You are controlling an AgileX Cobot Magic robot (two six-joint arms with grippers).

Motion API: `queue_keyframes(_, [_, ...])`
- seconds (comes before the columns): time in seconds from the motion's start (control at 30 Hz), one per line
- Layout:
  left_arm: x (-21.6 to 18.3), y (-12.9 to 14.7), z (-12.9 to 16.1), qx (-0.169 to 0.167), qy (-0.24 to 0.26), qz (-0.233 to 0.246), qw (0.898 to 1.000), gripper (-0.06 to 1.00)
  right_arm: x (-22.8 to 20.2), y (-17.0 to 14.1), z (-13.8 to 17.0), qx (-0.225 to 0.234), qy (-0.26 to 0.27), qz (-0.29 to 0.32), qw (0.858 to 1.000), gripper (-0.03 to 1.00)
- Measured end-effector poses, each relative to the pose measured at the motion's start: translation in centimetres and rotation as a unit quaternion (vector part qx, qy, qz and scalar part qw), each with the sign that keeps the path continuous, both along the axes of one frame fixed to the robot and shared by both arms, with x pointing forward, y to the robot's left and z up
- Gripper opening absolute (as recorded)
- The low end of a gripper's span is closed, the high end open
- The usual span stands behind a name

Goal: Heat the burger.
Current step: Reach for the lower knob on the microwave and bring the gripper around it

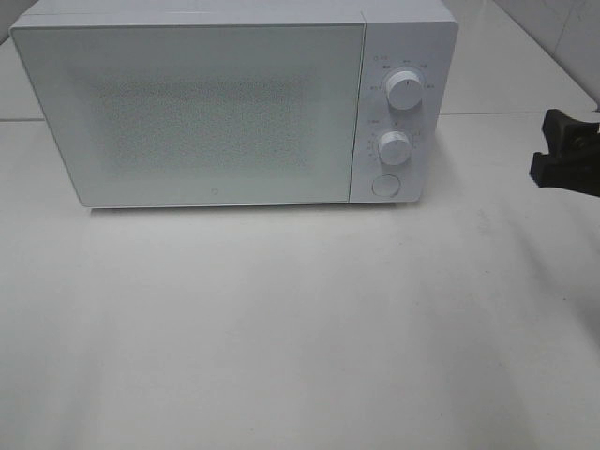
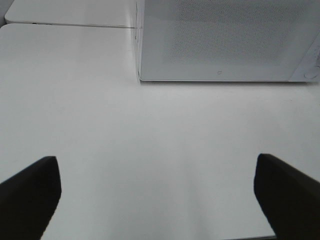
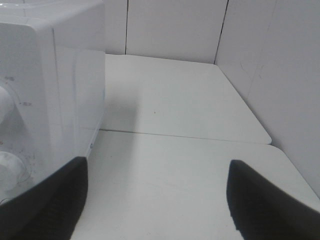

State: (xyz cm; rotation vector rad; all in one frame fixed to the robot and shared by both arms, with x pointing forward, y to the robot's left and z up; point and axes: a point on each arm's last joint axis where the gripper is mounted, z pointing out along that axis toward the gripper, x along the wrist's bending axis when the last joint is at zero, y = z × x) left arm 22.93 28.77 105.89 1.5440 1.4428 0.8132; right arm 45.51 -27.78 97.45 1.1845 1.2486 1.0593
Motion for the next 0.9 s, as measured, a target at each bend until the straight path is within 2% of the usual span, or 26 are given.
queue_keyframes(0.17, [0.0,0.0,0.0,0.0,0.0,0.0,1.0,0.96,0.0,2.5,-1.5,-0.021,0.013,0.017,1.0,0.76])
queue_keyframes(0.37, [0.0,0.0,0.0,0.0,0.0,0.0,1.0,0.96,-0.5,5.2,-3.3,-0.026,0.031,0.026,0.999,0.76])
queue_keyframes(0.53, [0.0,0.0,0.0,0.0,0.0,0.0,1.0,0.96,-0.6,7.5,-4.2,-0.02,0.05,0.03,0.998,0.76])
queue_keyframes(0.9, [0.0,0.0,0.0,0.0,0.0,0.0,1.0,0.96,-0.4,11.5,-4.2,-0.001,0.048,0.038,0.998,0.76])
